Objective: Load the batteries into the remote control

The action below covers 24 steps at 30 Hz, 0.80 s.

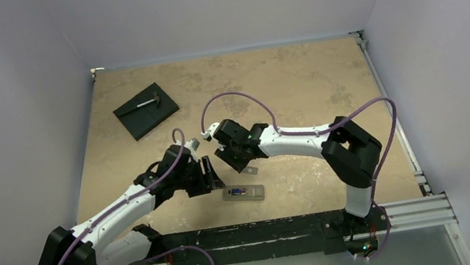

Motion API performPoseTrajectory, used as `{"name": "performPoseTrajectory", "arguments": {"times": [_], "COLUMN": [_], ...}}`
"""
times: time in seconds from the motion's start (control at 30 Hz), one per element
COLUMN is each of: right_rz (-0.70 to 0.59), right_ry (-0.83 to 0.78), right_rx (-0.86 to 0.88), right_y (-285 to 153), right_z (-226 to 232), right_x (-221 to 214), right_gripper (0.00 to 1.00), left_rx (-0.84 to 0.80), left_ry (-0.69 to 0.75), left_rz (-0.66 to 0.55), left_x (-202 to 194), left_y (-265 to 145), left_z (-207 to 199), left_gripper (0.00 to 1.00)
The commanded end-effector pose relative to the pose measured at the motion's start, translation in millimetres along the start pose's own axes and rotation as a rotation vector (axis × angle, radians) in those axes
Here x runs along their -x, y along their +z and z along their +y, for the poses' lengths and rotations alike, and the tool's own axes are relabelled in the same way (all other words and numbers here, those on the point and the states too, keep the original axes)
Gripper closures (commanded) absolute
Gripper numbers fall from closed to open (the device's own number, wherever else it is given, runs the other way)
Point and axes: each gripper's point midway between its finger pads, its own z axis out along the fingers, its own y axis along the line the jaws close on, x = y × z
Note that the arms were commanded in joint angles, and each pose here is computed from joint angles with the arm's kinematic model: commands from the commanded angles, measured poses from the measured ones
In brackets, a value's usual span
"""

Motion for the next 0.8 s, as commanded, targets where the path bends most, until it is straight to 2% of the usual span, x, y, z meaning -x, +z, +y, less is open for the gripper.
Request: {"name": "performPoseTrajectory", "arguments": {"times": [0.0, 0.77], "right_rz": [-0.037, 0.021], "right_ry": [-0.017, -0.026], "right_rx": [0.005, -0.029], "right_y": [0.0, 12.6], "right_z": [-0.4, -6.1], "right_x": [19.3, 2.6], "right_gripper": [0.64, 0.70], "left_rx": [-0.038, -0.044], "left_ry": [0.008, 0.009], "left_rz": [-0.041, -0.040], "left_x": [13.0, 13.4], "left_y": [-6.3, -4.7], "left_z": [-16.1, -17.1], "left_gripper": [0.43, 0.42]}}
